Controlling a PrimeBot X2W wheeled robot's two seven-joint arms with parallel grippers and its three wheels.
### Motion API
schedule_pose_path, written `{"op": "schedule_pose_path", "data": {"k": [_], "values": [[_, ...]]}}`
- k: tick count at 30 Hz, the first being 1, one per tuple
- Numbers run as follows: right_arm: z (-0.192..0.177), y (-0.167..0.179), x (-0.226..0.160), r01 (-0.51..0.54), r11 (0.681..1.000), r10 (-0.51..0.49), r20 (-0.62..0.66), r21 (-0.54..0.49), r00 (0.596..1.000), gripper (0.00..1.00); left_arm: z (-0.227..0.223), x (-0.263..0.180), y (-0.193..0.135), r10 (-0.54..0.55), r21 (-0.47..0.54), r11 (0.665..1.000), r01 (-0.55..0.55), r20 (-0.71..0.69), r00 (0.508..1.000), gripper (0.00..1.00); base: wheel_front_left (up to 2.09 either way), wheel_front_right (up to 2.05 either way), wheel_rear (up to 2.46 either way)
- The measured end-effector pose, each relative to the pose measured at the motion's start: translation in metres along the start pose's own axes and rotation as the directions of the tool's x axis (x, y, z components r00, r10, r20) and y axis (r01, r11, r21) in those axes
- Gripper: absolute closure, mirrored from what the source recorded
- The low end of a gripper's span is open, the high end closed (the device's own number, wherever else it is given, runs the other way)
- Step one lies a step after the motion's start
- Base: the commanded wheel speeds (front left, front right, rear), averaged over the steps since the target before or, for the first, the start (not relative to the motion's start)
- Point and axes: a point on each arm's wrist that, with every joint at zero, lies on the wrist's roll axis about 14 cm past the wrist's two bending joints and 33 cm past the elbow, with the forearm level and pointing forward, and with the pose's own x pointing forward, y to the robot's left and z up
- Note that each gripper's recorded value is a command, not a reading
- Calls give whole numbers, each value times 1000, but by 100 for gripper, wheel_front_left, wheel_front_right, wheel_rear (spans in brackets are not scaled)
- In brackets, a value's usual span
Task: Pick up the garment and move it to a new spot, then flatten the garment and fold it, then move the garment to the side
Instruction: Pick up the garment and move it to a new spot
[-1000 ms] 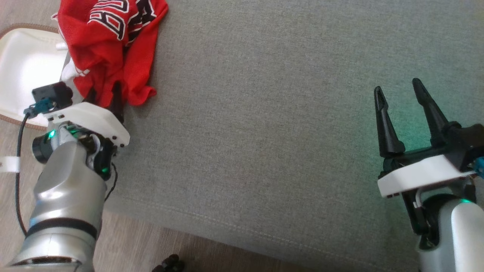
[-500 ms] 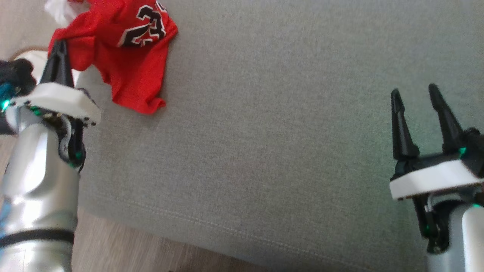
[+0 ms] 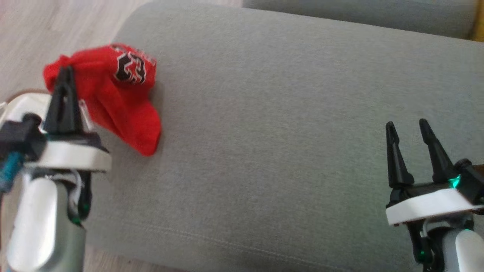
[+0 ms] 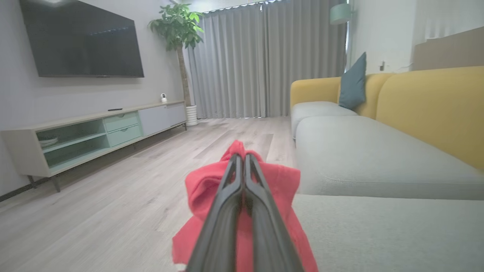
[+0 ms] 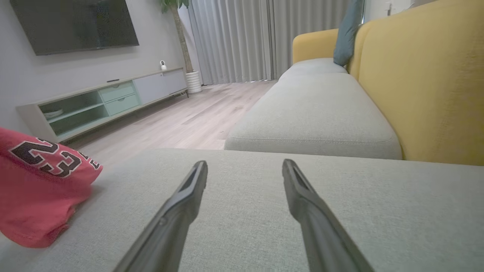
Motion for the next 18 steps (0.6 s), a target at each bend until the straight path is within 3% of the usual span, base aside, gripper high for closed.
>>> {"op": "schedule_pose_path", "data": {"k": [5,10,13,17,18], "values": [[7,-13,-15,47,999,-47,24,7,999,0,15,-3,-55,-139,-62,988,142,51,989,100,0,0,0],[11,-35,-30,121,993,-121,42,5,992,0,22,3,-128,-322,-149,932,331,81,943,100,0,0,0],[11,-51,-42,174,985,-175,43,9,984,0,20,5,-178,-437,-208,871,446,88,895,100,0,0,0],[10,-73,-60,254,967,-255,48,20,966,0,31,12,-243,-566,-272,763,586,155,809,100,0,0,0],[11,-86,-69,299,954,-300,57,26,952,0,37,14,-273,-613,-302,706,641,192,766,100,0,0,0]]}}
